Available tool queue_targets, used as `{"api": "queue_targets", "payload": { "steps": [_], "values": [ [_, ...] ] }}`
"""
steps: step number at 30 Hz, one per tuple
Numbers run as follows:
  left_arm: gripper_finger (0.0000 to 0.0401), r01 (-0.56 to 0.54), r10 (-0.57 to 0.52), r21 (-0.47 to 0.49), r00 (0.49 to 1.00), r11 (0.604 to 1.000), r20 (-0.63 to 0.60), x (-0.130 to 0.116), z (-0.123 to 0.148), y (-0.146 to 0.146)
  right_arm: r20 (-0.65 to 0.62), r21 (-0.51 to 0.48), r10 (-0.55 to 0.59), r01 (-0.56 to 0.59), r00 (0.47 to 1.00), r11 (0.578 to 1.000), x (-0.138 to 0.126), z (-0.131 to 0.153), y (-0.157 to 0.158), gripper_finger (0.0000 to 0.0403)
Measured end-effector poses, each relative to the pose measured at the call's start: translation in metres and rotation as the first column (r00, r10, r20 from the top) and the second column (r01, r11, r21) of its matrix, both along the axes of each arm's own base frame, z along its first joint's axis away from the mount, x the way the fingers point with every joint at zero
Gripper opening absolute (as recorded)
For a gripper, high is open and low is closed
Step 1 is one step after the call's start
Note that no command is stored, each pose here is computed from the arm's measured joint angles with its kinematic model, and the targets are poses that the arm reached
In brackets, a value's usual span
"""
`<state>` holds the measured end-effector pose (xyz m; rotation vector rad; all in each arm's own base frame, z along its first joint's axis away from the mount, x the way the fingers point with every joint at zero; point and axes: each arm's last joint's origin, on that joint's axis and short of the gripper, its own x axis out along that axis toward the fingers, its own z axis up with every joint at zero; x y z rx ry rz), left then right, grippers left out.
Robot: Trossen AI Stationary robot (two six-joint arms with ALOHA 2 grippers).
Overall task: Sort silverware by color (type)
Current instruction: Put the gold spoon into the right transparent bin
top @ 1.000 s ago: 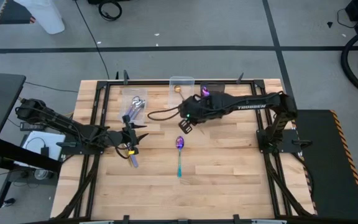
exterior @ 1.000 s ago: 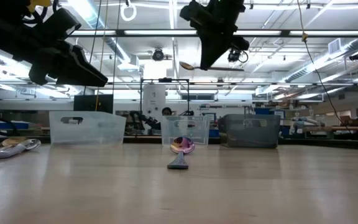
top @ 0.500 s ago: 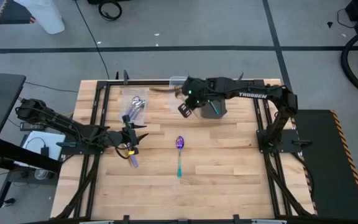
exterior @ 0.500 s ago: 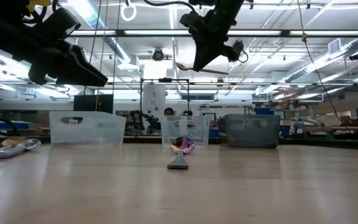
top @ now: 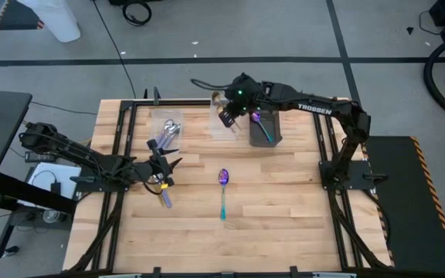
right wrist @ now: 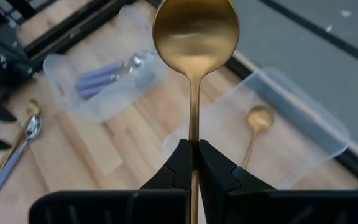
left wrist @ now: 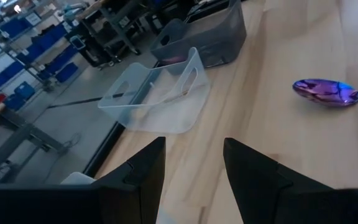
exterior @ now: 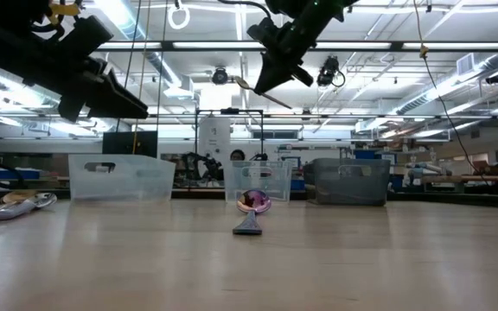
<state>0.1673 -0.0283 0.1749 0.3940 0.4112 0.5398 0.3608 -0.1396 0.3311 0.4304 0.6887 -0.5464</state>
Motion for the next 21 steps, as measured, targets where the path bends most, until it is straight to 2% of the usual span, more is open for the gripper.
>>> {"api": "queue_targets", "payload": {
  "steps": [11,15,21],
  "values": [
    [0.0172,-0.044,0.063,-0.163,0.992,0.986,0.110,0.000,0.000,0.000,0.022,-0.109,0.007,-0.004,1.000,0.994,-0.008,0.000,-0.031,0.0016],
    [0.0172,-0.047,0.069,-0.177,0.991,0.983,0.119,0.000,0.000,0.000,0.035,-0.082,0.015,-0.012,0.999,0.997,-0.011,-0.012,-0.045,0.0016],
    [0.0172,-0.082,0.104,-0.177,0.987,0.981,0.119,0.001,0.000,0.006,0.138,-0.098,0.029,-0.016,0.990,0.995,-0.010,-0.033,-0.059,0.0016]
  ]
}}
